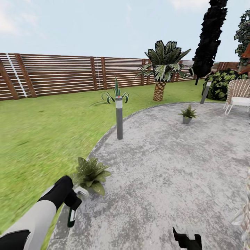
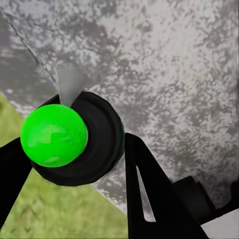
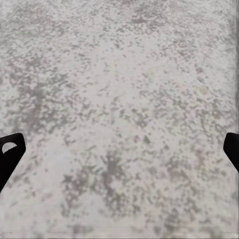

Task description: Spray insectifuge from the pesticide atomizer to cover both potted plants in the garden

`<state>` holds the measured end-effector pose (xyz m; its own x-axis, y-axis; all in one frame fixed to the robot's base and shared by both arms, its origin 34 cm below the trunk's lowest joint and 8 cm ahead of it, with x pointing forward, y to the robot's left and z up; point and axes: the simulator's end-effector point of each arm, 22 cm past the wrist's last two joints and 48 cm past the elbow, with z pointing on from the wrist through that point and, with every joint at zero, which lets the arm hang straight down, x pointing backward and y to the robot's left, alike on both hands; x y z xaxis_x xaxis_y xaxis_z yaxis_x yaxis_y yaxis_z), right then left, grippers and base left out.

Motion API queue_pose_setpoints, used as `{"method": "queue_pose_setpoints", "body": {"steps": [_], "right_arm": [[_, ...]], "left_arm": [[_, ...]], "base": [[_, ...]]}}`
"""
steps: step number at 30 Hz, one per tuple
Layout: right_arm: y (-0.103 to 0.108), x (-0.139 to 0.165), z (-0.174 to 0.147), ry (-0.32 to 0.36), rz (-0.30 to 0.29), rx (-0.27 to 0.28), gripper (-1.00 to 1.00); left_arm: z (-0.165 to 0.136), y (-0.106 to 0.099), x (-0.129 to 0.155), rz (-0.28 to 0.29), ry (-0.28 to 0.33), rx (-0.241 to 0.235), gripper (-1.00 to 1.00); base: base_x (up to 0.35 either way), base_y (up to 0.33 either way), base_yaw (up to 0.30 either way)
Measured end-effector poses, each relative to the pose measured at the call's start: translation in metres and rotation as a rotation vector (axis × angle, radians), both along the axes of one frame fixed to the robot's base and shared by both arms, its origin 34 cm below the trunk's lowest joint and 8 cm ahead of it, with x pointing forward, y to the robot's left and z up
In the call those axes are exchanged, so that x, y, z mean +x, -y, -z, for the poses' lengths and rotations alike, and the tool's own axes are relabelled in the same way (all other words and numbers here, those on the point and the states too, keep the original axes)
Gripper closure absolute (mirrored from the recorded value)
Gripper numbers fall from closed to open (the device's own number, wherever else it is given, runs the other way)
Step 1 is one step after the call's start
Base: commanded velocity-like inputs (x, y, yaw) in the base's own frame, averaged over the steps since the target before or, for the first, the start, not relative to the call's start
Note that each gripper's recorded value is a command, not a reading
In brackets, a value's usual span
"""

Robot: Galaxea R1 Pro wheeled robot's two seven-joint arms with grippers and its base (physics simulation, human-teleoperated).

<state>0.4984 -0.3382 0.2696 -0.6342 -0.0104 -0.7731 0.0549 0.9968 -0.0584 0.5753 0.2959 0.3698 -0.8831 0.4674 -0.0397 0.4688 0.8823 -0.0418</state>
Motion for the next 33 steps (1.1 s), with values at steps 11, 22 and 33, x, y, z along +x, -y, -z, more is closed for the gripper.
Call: {"method": "queue_pose_setpoints", "body": {"steps": [11,22,33], "right_arm": [[0.0,0.0,0.0,0.001,-0.003,-0.001,-1.0],[-0.147,0.021,-0.02,-0.007,-0.722,0.005,-1.0],[-0.268,0.061,-0.11,0.078,-1.209,0.083,1.0]], "left_arm": [[-0.007,0.024,0.034,0.174,0.185,-0.128,1.0],[0.006,0.043,0.027,0.359,0.309,-0.246,1.0],[0.017,0.07,-0.003,0.599,0.231,-0.278,1.0]], "base": [[-0.338,0.0,0.0],[-0.289,0.0,0.0],[-0.004,0.0,0.0]]}}
